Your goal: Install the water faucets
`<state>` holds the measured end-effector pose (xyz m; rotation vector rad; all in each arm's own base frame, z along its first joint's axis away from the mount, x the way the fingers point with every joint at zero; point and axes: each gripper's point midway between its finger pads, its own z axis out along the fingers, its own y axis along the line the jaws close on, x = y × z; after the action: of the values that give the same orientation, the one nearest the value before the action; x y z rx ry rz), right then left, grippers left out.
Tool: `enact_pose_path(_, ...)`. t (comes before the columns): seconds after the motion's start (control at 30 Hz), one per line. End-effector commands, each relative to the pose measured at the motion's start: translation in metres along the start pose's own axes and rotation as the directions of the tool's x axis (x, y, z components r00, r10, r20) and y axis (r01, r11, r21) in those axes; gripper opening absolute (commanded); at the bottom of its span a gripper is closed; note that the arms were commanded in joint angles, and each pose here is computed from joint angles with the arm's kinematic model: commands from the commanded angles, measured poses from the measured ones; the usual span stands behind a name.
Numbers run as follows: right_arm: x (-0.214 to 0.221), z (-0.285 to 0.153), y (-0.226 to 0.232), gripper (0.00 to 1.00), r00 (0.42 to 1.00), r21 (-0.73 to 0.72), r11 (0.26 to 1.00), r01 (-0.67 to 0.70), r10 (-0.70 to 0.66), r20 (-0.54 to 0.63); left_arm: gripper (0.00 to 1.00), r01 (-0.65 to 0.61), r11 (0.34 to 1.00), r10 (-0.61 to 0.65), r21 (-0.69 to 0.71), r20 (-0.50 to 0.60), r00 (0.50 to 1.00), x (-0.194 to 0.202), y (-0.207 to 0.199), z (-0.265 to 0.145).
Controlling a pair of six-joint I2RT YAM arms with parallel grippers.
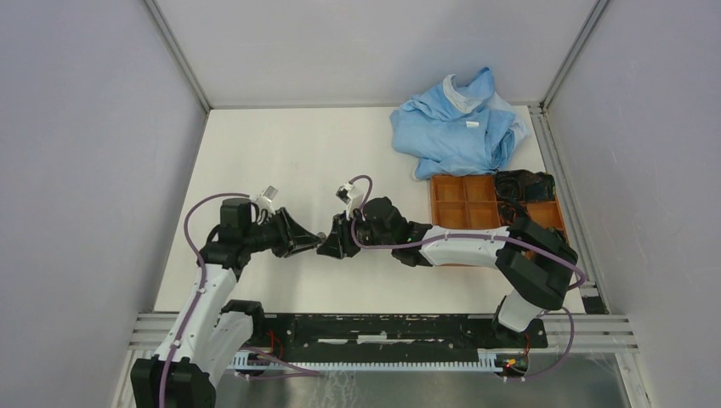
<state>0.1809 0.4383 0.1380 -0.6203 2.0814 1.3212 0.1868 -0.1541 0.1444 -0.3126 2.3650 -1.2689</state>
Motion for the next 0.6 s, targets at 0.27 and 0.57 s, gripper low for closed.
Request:
enact_pose_path(0.27,-0.017,-0.009,0.002,0.39,0.997,0.013,1.0,0.014,-0.014,0.073,0.02,0.005,0.983,0.013,-0.182,0.095,0.995,-0.03,0.004,-0.007)
enact_pose_path(0.57,-0.012,-0.06,-0.057,0.6,0.993,0.259,0.965,0.034,-0.063,0.103,0.02,0.179,0.811,-0.095,-0.558,0.176,0.98,-0.072,0.04,-0.026)
